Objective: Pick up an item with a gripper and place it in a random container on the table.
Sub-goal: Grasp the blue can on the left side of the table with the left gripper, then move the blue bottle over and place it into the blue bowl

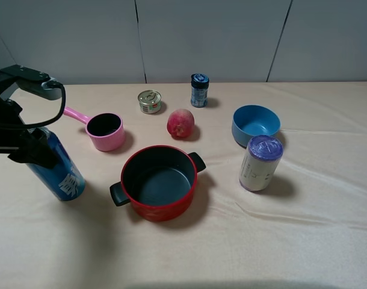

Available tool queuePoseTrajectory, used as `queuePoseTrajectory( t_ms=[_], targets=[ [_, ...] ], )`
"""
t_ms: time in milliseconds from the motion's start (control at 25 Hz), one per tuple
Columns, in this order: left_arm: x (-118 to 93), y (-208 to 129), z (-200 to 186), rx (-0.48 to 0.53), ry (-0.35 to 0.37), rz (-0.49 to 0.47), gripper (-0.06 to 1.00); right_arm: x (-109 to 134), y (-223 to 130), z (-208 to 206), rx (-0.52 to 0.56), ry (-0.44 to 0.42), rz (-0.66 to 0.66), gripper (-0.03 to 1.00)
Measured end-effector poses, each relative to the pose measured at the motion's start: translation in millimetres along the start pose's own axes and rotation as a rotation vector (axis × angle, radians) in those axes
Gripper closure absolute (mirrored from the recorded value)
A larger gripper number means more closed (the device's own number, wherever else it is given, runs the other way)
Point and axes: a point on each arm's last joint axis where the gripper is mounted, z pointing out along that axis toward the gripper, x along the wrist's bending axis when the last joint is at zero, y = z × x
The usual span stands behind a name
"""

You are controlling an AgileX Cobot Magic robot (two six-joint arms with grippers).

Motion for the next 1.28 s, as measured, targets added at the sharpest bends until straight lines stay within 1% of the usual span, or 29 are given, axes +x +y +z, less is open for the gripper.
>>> queuePoseTrajectory(
  t_ms=[1000, 1280],
  targets=[
    [-0.1, 0.1, 0.0, -0.001, -0.001, 0.003, 0.26, 0.0, 0.0, 0.0, 0.0, 0.0, 0.0, 0.27],
    [-0.3, 1.5, -1.9, 0.015, -0.011, 0.004, 0.26, 0.0, 0.0, 0.0, 0.0, 0.0, 0.0, 0.27]
  ],
)
